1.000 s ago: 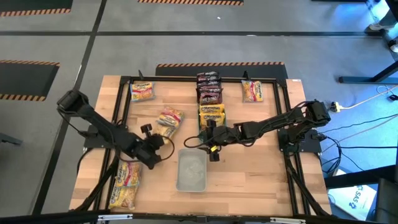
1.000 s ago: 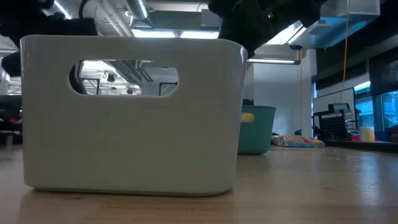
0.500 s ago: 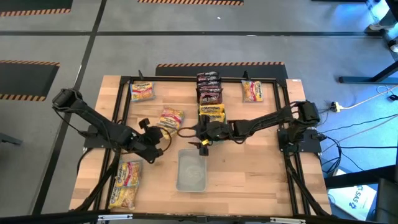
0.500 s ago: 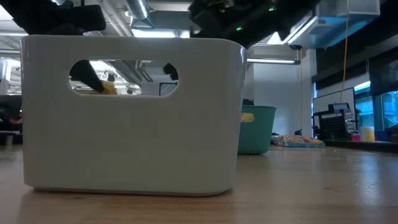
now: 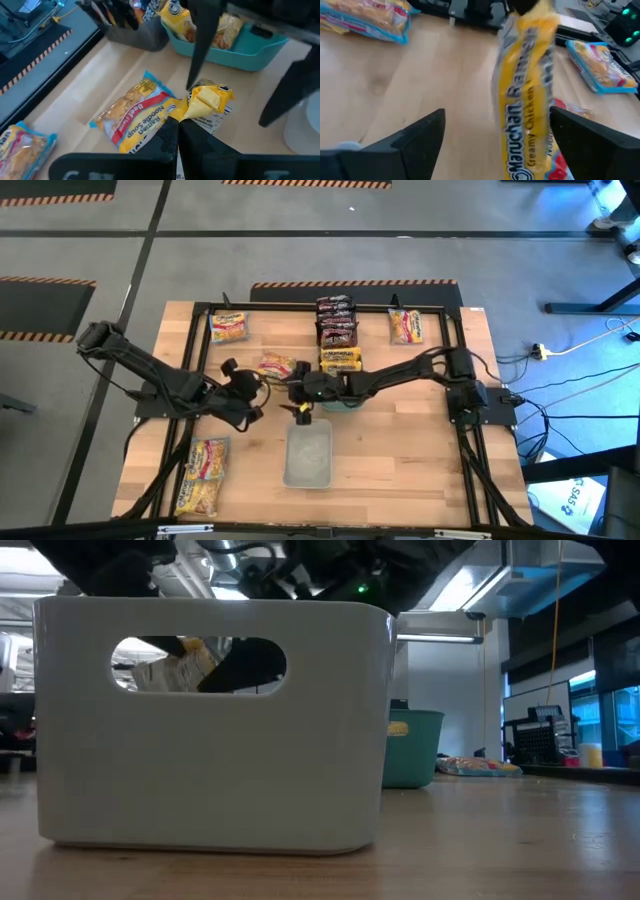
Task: Sort Maruchan noodles
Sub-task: Put the yellow noodle pack into the green bin
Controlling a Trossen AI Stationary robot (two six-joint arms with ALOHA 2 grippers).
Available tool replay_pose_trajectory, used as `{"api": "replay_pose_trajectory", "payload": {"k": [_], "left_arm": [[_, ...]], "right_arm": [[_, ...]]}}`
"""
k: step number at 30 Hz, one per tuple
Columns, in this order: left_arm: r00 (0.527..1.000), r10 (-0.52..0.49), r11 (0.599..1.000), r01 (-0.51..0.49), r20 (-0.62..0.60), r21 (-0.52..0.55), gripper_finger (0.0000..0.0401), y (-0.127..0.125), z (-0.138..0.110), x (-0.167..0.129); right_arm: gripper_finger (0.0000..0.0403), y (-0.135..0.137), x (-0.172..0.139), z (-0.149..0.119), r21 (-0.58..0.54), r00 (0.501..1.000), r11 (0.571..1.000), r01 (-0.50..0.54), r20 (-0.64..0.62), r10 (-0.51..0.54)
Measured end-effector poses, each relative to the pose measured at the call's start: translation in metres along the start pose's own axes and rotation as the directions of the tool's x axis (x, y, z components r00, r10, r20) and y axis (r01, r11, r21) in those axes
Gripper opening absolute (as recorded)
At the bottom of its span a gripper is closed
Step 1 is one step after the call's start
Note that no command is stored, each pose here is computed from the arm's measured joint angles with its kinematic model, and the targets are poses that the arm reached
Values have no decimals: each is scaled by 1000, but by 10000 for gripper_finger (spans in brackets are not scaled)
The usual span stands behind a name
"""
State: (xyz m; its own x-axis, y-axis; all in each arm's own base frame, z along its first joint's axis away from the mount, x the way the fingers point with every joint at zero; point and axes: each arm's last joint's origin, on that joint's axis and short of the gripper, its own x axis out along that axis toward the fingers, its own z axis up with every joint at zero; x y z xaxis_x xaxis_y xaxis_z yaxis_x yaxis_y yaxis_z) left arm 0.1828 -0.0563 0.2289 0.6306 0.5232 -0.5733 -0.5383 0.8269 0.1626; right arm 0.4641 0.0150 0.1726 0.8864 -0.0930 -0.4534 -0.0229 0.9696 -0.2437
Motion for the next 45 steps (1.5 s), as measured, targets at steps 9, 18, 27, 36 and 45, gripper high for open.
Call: {"api": "replay_pose_trajectory", "payload": {"k": [9, 18, 27, 36, 45], "left_arm": [[999, -46, 999, 46, 24, 10, 0, 0, 5, -3], [997, -67, 995, 63, 49, 82, 3, -4, 5, -6], [993, -60, 994, 50, 105, 94, 89, -5, 22, -15], [981, -58, 991, 35, 184, 126, 185, -5, 44, -26], [910, 149, 987, -158, 387, -9, 188, 0, 74, -26]], "right_arm": [[300, -7, 19, -2, 4, 999, 999, 44, -7, -44], [118, -6, 19, 2, 4, 999, 999, 33, 7, -33], [82, -2, -18, 32, -43, 999, 999, 6, -33, -7], [85, 2, -78, 56, -83, 986, 995, 63, -148, -75], [90, -9, -153, 45, 85, 978, 979, 184, -111, -174]]}}
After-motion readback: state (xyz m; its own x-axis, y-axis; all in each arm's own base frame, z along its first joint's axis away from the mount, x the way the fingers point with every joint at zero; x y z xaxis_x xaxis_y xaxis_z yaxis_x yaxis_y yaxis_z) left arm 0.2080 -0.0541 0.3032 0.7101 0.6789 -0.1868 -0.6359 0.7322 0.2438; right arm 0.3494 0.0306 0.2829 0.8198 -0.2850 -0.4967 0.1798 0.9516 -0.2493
